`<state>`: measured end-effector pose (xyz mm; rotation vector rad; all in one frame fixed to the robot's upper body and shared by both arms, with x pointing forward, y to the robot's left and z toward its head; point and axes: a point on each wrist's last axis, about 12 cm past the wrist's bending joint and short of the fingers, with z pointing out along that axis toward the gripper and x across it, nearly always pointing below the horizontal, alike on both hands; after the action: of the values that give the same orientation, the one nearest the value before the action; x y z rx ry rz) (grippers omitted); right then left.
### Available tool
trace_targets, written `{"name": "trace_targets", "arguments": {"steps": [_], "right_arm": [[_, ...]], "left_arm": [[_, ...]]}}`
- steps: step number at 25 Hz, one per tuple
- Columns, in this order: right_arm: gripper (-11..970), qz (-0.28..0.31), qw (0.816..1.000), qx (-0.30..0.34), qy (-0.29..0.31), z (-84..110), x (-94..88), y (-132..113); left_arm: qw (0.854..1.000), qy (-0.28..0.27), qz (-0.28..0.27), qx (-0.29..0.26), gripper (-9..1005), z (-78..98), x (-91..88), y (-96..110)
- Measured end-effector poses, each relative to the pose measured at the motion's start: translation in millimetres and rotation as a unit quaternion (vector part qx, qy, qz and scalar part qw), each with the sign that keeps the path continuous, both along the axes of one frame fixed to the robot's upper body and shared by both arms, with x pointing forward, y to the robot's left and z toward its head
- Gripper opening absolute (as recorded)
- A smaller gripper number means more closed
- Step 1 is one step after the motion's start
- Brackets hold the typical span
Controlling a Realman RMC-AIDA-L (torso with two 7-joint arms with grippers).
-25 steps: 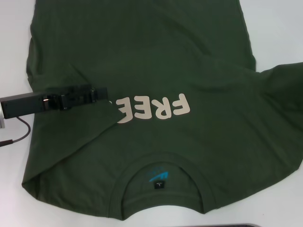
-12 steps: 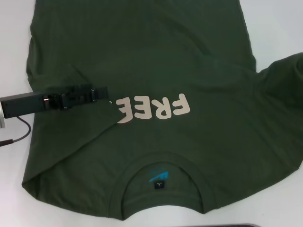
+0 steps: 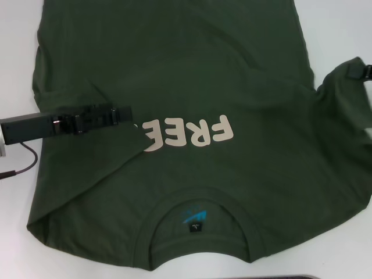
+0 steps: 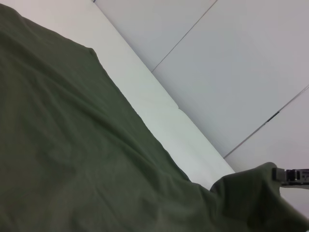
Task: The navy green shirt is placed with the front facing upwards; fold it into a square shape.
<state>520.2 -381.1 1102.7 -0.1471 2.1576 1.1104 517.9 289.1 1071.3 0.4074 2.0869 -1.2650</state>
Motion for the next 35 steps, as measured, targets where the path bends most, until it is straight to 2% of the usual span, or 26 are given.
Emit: {"name": "trace_targets", "arguments": {"steps": [12,22,33,35], "right_arm": [[30,0.049,0.999,-0.007,0.001,-4.0,20.9,40],[33,0.069,0.998,-0.014,-0.004,-2.3,31.0,56],[35,0.068,0.998,-0.015,-0.003,-11.5,35.3,73],[87,0.064,0.998,-0.018,-0.003,-13.1,37.0,74]], "left_arm": [[1.0,-0.003,-0.002,0.0,877,1.4,2.7,-2],[1.0,-0.001,0.0,0.001,878,0.2,1.4,-1],[1.0,-0.001,0.001,0.002,878,-0.5,1.1,-2],[1.0,-0.001,0.0,0.003,878,-0.6,1.1,-2]]}}
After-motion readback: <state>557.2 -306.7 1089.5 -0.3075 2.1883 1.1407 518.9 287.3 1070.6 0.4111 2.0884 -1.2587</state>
